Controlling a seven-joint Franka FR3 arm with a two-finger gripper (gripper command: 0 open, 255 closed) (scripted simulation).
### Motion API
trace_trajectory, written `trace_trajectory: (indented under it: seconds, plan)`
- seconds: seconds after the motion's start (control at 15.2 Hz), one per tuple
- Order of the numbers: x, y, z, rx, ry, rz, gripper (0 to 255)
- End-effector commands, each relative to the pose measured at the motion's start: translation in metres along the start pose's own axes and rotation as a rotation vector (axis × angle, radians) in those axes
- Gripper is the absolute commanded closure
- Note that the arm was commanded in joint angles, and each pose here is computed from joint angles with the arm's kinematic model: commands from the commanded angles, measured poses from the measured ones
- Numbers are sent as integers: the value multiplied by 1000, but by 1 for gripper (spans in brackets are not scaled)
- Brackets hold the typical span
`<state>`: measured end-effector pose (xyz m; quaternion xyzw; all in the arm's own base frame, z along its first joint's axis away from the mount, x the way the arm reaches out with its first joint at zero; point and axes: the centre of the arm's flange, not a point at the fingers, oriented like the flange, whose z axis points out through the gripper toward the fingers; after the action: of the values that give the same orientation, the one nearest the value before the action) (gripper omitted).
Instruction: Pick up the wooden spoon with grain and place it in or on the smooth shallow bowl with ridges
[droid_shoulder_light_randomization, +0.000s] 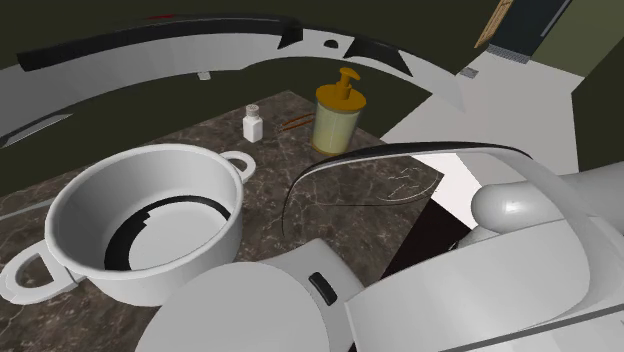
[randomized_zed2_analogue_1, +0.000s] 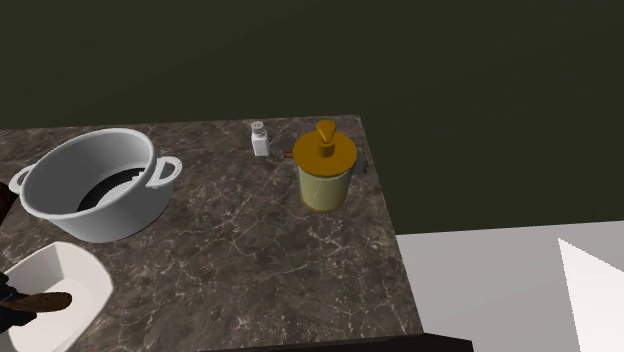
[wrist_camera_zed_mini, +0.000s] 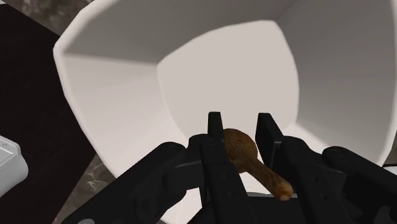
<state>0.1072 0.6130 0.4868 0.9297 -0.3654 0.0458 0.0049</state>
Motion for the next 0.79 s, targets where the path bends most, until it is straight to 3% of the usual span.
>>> trace_trajectory:
  seconds: [0.0,0.07,0.4,0.66,0.73]
  plan:
    - [0,0,0,0,0,0,255]
    - [0,0,0,0,0,0,0]
    - [0,0,0,0,0,0,0]
    - [0,0,-50,0,0,0,0]
    - [0,0,-50,0,0,0,0]
